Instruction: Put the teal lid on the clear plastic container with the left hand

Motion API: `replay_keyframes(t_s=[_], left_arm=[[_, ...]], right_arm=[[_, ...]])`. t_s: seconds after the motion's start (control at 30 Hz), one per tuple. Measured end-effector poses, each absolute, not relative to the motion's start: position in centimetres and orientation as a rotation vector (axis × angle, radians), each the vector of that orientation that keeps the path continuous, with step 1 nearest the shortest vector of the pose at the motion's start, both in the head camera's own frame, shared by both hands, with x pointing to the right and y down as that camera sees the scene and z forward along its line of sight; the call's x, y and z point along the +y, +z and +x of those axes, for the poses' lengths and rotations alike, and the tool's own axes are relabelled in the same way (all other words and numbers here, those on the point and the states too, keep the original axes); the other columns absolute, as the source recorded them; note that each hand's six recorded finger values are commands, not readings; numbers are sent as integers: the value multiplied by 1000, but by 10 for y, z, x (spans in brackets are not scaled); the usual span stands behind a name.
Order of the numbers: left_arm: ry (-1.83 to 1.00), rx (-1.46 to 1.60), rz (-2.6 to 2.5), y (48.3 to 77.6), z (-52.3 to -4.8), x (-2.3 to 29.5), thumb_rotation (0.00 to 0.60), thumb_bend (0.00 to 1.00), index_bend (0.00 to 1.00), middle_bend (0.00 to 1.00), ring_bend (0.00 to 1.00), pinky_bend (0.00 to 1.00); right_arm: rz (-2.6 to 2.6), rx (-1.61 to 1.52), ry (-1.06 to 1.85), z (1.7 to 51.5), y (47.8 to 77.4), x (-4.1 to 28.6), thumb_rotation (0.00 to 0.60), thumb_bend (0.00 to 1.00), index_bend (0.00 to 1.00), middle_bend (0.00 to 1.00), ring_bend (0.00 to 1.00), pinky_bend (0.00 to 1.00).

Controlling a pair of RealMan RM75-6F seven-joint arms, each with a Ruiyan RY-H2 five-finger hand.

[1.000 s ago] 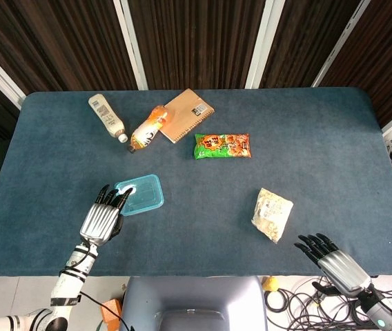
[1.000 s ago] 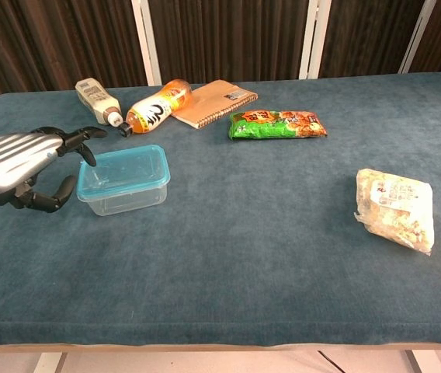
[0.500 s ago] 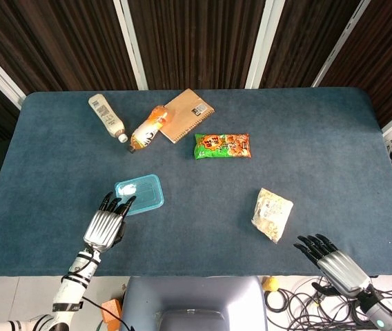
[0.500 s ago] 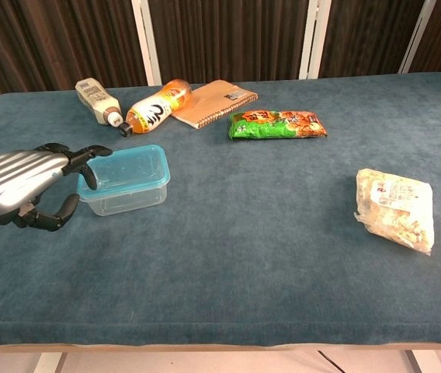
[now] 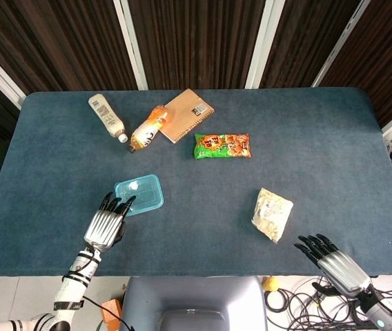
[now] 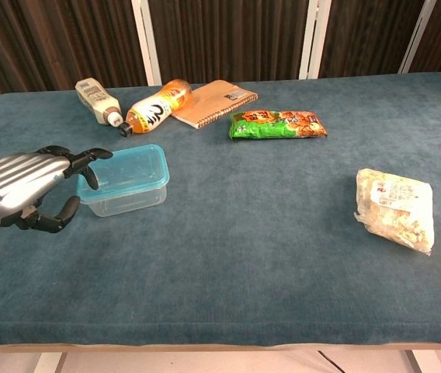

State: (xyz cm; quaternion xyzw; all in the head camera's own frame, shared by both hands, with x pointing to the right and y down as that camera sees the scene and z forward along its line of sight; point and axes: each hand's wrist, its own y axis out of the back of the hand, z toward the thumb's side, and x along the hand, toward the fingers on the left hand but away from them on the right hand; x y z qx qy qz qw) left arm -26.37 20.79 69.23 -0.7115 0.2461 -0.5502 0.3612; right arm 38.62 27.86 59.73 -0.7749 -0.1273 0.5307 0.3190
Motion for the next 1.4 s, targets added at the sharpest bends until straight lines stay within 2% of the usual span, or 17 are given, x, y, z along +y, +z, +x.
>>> replay_keyframes(t_s=[0.6,0.67,0.73,0.87,1.07,1.2,1.4], left_arm=[[-1451,558,-1848,706,-264,220,600,661,0,302,145,0],[-1441,563,-1843,705,-263,218,600,661,0,285,138,0],[-1422,580,-1835,701,-261,215,600,653,0,218,115,0],[-1334,669,-1800,680,-259,203,600,539,0,50,54,0],[-1215,798,-1769,632,-281,196,600,449,0,34,38,4],[-1215,798,-1784,609,-319,219,600,389,0,34,13,1],[-1285,906,-1817,593,-383,268,600,388,0,33,0,0]], right_arm=[[-2035,-331,1398,386,598,279,600,202,0,0,0,0],[-2035,-329,1401,386,599,279,600,202,0,0,0,0],[-2034,-330,1401,386,599,278,600,202,0,0,0,0],[-2033,-340,1400,387,597,277,600,201,0,0,0,0],[-2012,-377,1396,391,591,275,600,202,0,0,0,0],[-1950,-444,1399,398,583,271,600,202,0,0,0,0],[-1699,-673,1481,429,563,263,600,202,0,0,0,0]])
